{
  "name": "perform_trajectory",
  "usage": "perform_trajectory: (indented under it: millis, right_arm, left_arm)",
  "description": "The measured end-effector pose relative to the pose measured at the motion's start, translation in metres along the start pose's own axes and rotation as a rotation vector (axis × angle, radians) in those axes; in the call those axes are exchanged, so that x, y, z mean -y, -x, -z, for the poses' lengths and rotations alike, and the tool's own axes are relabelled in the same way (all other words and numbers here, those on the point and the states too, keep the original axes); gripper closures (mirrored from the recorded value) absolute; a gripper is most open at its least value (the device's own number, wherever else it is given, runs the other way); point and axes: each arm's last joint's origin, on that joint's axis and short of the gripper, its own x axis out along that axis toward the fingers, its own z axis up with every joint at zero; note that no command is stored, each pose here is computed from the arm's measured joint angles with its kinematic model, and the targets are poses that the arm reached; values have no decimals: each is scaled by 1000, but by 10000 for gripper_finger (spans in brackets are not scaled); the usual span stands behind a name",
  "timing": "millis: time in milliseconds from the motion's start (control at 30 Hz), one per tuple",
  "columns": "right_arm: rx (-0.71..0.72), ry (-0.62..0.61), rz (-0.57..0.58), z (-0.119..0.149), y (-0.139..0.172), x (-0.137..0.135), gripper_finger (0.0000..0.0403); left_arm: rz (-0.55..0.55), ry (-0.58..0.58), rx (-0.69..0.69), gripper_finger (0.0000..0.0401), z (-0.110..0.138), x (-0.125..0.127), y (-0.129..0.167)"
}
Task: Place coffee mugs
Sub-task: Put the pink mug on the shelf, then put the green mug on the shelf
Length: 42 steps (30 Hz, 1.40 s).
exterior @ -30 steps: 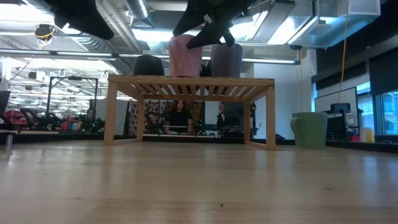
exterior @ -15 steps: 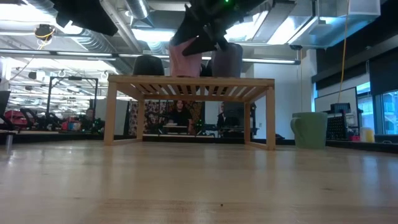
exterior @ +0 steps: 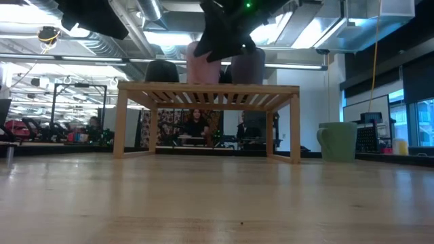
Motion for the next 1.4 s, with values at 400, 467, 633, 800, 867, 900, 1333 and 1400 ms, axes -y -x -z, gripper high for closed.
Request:
perform_trajectory:
  millis: [400,467,633,800,867,900,1333,1400]
  right_arm:
    - [0,-19,90,-2,-9,23,150]
    - [-1,-16,65,-2,-8,20,150]
    - [16,-12,30,-3,-4,10,150]
    - [67,-28,-13,-9,1,6,150]
    - [64,-40,-44,-10,5,2,150]
    - [65,-54,-57,-10,6,1,150]
    - [-137,-212,-448,-12,109,-31,150]
    - [-198,-245,-364,-7,128,-23,150]
  left_arm:
    - [19,46,10,316,-2,3,0]
    - [26,53,12,316,-3,3,0]
    - [27,57,17,316,-4,4,0]
    - [26,53,18,316,-4,4,0]
    - [24,52,19,316,-4,4,0]
    - [24,52,19,316,-4,4,0]
    - [28,49,13,316,-3,4,0]
    - [28,49,13,316,-3,4,0]
